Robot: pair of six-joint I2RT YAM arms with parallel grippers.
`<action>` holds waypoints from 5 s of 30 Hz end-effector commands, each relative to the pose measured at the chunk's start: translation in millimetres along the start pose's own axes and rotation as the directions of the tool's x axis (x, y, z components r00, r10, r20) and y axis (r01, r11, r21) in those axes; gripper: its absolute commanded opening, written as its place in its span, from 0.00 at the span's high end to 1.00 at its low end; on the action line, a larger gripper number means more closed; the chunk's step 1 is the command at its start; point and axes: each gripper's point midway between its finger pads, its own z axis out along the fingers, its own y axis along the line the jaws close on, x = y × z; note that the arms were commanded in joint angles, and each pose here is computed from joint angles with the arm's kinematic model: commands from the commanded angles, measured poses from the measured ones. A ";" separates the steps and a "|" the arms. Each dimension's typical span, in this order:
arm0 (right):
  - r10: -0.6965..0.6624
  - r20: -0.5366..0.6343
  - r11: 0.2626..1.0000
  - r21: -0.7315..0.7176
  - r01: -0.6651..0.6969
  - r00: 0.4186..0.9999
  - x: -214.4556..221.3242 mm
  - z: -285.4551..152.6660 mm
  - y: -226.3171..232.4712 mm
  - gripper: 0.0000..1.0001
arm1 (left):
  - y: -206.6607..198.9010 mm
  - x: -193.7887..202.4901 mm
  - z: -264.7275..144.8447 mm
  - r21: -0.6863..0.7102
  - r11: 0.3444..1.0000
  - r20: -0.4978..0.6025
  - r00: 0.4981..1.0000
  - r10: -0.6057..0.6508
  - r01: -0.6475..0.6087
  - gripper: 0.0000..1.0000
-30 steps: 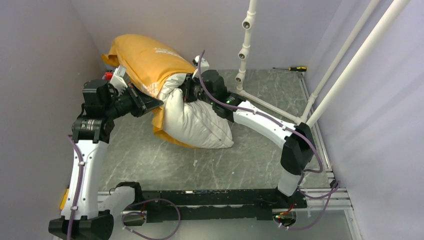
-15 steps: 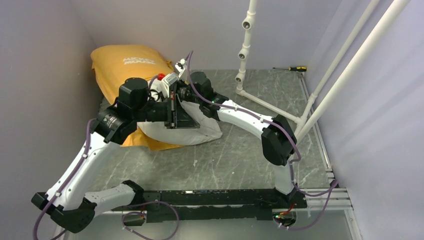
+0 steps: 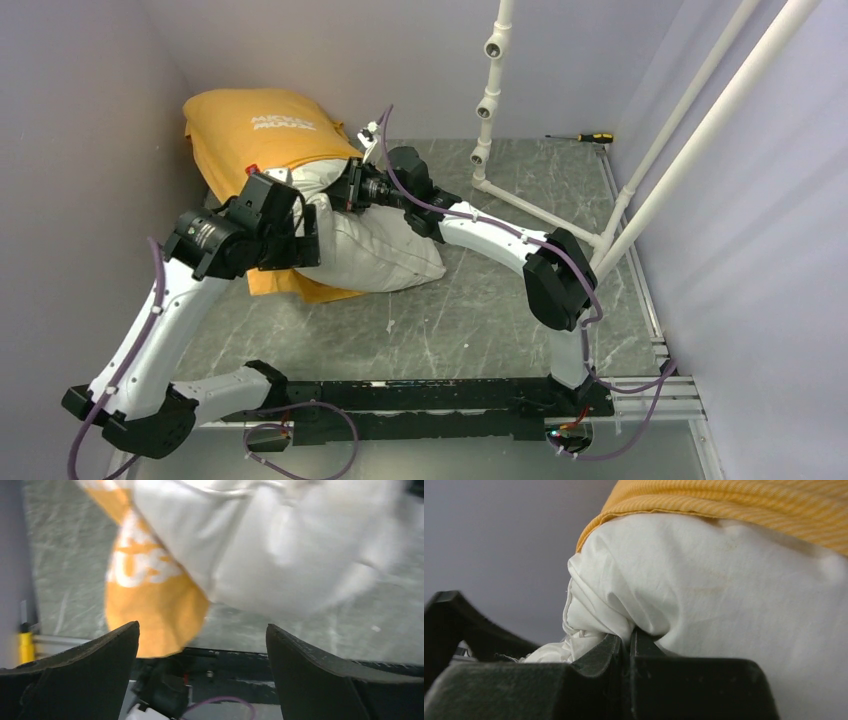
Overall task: Put the pillow into the pillowcase
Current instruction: Stuff the pillow into the pillowcase.
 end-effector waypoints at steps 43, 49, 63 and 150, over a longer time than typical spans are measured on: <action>0.013 0.111 1.000 0.008 -0.014 0.994 -21.5 -8.7 13.1 1.00 | 113.9 -2.6 88.1 -0.128 0.948 0.017 0.956 -0.291 0.291 0.01; 0.023 0.090 1.000 0.012 -0.024 0.996 -16.7 -7.3 7.8 1.00 | 116.8 -6.8 120.7 0.030 0.947 0.014 0.948 -0.319 0.318 0.00; 0.106 0.176 0.928 0.336 -0.161 0.979 -28.8 -39.7 -83.2 1.00 | 84.5 -54.4 16.3 0.197 0.950 0.372 0.878 -0.301 0.242 0.01; 0.086 0.004 0.857 0.509 -0.076 0.996 69.9 -192.9 -1.2 0.00 | -47.2 73.7 21.4 0.748 0.533 -0.175 0.892 -0.416 0.395 1.00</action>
